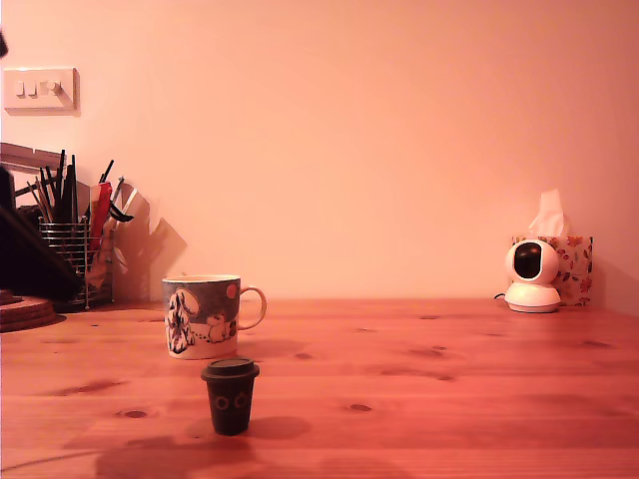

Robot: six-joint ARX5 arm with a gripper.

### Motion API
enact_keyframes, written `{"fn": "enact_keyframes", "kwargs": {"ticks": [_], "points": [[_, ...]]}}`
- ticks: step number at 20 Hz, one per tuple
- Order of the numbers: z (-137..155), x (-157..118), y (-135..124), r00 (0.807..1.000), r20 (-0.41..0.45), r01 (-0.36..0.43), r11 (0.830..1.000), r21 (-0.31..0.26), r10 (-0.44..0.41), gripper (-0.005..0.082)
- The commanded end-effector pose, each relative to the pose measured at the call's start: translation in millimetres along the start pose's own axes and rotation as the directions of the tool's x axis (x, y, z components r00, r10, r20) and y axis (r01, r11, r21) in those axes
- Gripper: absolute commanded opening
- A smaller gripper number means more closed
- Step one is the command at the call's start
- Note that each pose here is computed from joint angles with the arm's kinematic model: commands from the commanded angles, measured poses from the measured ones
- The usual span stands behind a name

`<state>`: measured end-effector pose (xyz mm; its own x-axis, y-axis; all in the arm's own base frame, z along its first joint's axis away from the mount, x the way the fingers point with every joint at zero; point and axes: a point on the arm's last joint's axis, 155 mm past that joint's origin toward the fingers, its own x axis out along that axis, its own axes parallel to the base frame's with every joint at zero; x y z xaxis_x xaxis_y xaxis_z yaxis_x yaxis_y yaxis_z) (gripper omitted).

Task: Pick up the coffee capsules on the table and drop them inside the coffee cup

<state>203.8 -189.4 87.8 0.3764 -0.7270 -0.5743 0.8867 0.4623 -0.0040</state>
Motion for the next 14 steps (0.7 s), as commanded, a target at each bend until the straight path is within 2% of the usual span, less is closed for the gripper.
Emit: {"fn": "enact_keyframes", "kwargs": {"ticks": [1,14], "points": [[1,3,3,0.999,0.032,-0.011,0.999,-0.033,0.013,0.0623],[-15,42,19,1.000,0.017,0.000,1.000,-0.023,0.001,0.0624]]}}
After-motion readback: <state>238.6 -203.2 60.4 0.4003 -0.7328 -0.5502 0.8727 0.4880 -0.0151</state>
